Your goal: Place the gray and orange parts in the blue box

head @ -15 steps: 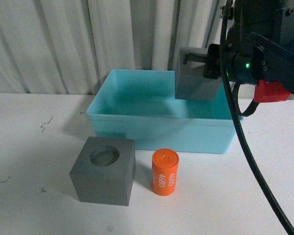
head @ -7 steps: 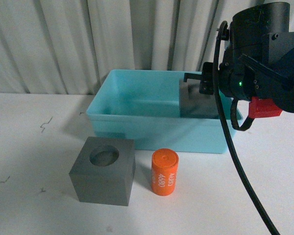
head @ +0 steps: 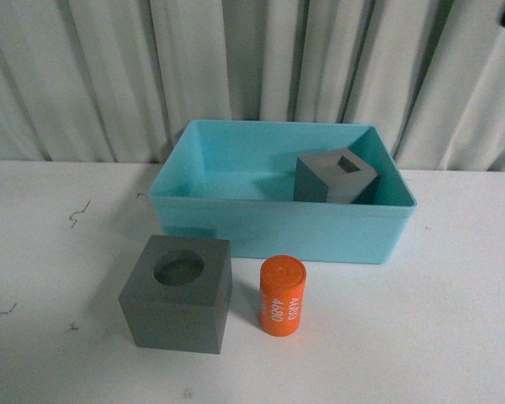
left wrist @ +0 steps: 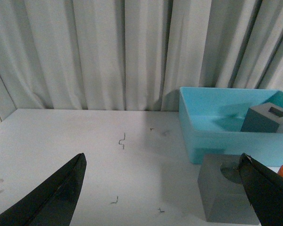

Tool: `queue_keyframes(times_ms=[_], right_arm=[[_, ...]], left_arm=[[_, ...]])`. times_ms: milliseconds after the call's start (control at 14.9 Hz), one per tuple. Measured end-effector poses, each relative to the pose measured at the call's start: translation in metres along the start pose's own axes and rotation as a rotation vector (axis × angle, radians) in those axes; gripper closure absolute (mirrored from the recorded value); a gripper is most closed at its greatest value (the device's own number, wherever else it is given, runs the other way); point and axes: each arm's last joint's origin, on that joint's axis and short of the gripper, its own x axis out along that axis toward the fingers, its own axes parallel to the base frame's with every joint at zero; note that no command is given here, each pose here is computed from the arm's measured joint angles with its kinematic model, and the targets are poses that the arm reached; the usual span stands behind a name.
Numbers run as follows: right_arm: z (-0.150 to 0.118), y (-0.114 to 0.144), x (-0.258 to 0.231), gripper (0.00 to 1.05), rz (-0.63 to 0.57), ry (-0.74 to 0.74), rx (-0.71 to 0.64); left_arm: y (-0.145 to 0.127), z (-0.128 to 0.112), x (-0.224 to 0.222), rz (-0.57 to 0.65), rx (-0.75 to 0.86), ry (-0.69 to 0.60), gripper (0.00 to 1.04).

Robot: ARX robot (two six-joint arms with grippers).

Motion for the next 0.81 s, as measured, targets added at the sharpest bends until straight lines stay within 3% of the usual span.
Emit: queue_keyframes(times_ms=[201, 336, 403, 537, 671, 805], right_arm=[[-0.048, -0.050, -0.091, 0.06, -0.197, 0.208, 0.064], [-0.042, -0.053, -0.100, 0.08, -0.160, 0.136, 0.164], [-0.040, -0.057, -0.098, 0.19, 0.006, 0.026, 0.170], [-0.059, -0.071, -0.115, 0.46, 0.191, -0.086, -0.079], [-0.054, -0.078, -0.124, 0.70, 0.193, -0.149, -0.157], [-0.062, -0.083, -0.129, 0.87, 0.192, -0.126, -0.183]], left_arm=[[0.000, 0.000, 0.000, 0.000, 0.000, 0.000, 0.07], [0.000, 0.000, 0.000, 0.000, 0.000, -0.001, 0.07], [0.000, 0.000, 0.000, -0.003, 0.000, 0.000, 0.07], [0.000, 0.000, 0.000, 0.001, 0.000, 0.000, 0.07], [0.000, 0.000, 0.000, 0.000, 0.000, 0.000, 0.07], [0.000, 0.000, 0.000, 0.000, 0.000, 0.000, 0.07]])
